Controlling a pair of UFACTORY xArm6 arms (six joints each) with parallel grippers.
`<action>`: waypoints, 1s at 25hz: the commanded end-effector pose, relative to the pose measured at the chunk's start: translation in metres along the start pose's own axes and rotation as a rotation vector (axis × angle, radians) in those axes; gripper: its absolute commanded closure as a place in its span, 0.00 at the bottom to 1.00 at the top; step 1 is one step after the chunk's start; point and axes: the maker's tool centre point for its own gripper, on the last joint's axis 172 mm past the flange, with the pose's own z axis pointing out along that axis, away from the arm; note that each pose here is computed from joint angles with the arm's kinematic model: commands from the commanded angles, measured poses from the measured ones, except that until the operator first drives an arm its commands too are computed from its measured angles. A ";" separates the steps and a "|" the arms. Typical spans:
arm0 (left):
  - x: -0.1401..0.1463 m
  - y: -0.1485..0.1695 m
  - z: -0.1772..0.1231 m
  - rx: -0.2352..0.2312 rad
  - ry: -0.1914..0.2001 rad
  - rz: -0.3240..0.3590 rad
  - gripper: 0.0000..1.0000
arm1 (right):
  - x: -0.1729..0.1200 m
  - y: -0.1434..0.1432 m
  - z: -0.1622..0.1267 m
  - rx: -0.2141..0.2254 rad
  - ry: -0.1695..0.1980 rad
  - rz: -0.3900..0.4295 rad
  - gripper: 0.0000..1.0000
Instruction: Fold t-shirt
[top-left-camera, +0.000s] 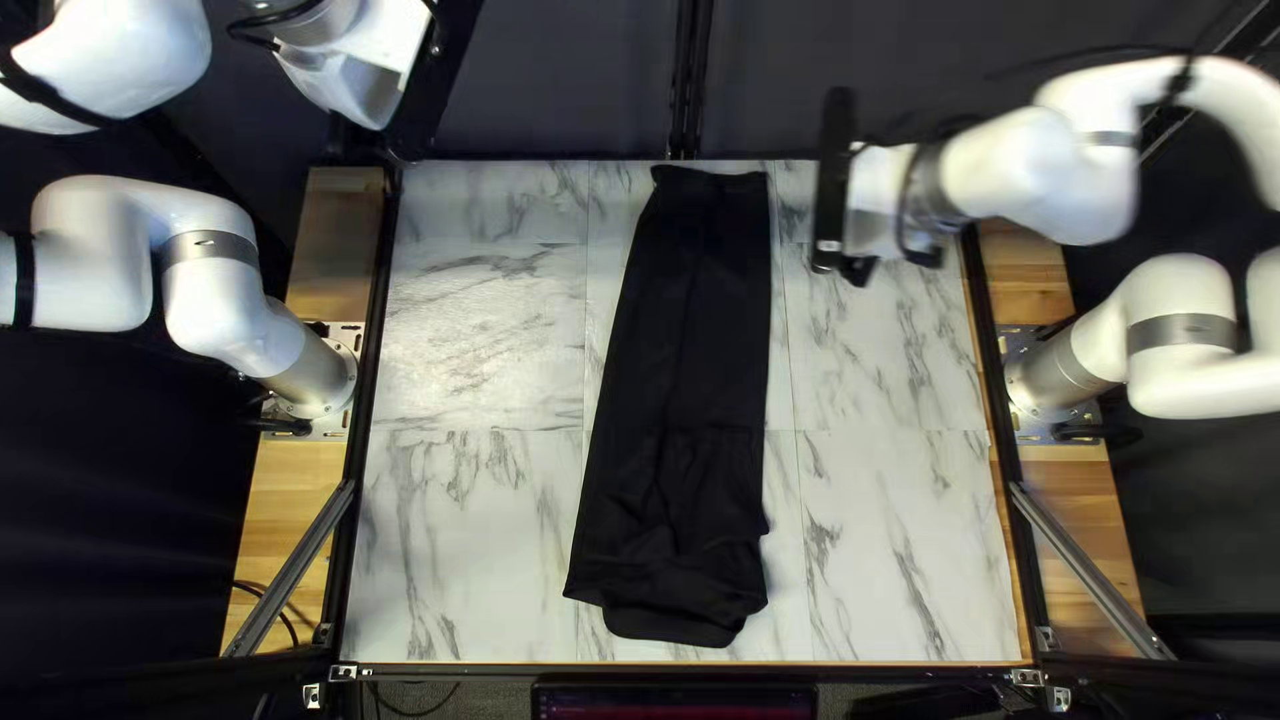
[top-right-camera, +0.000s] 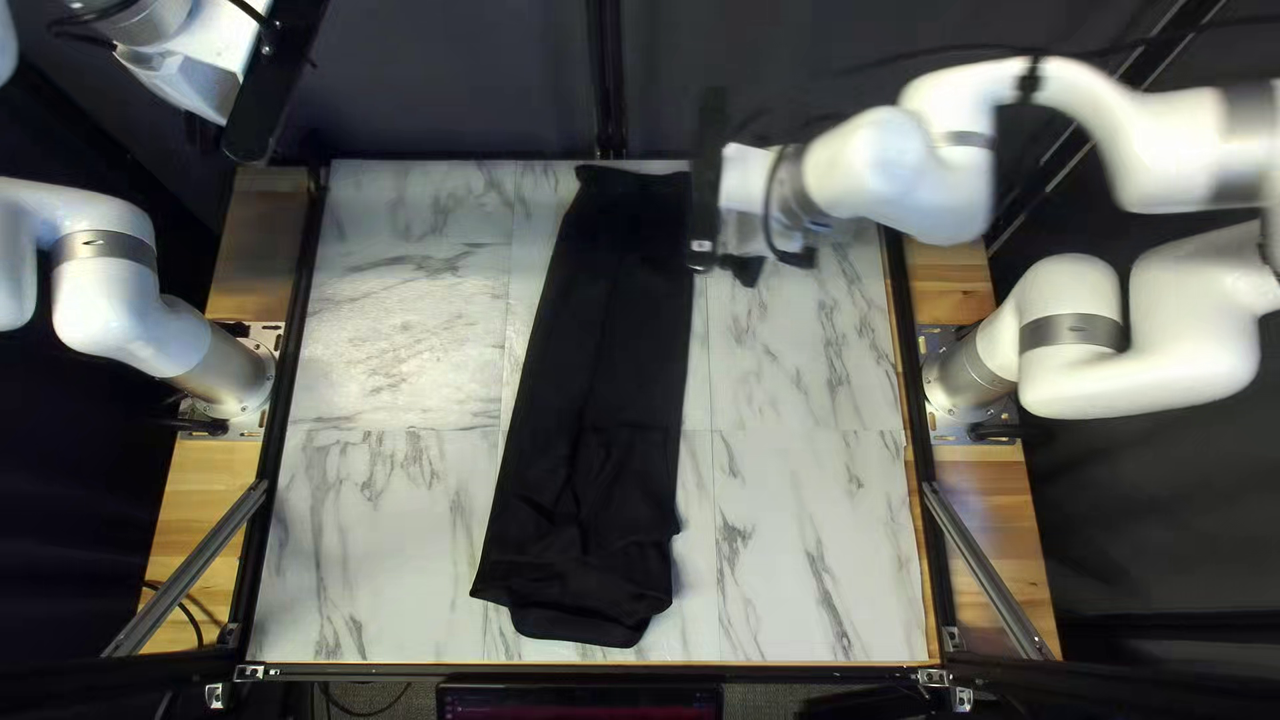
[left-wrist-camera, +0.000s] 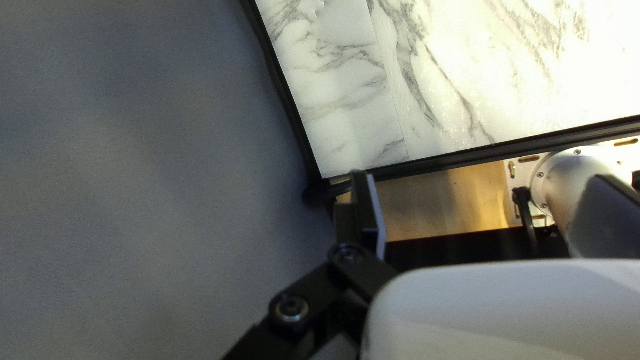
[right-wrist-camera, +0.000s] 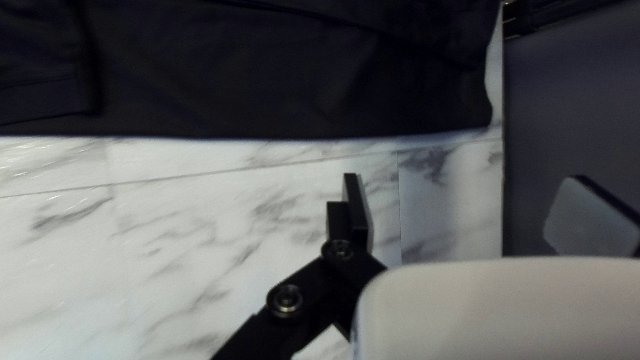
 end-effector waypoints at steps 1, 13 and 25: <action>0.000 0.000 0.000 0.000 0.000 0.000 0.00 | 0.000 0.002 0.001 0.000 -0.008 0.014 0.00; 0.000 0.000 0.000 0.000 0.000 0.000 0.00 | -0.004 0.054 0.076 0.063 -0.009 -0.036 0.00; 0.000 0.000 0.000 0.000 0.000 0.000 0.00 | -0.019 0.094 0.109 0.124 -0.109 0.118 0.00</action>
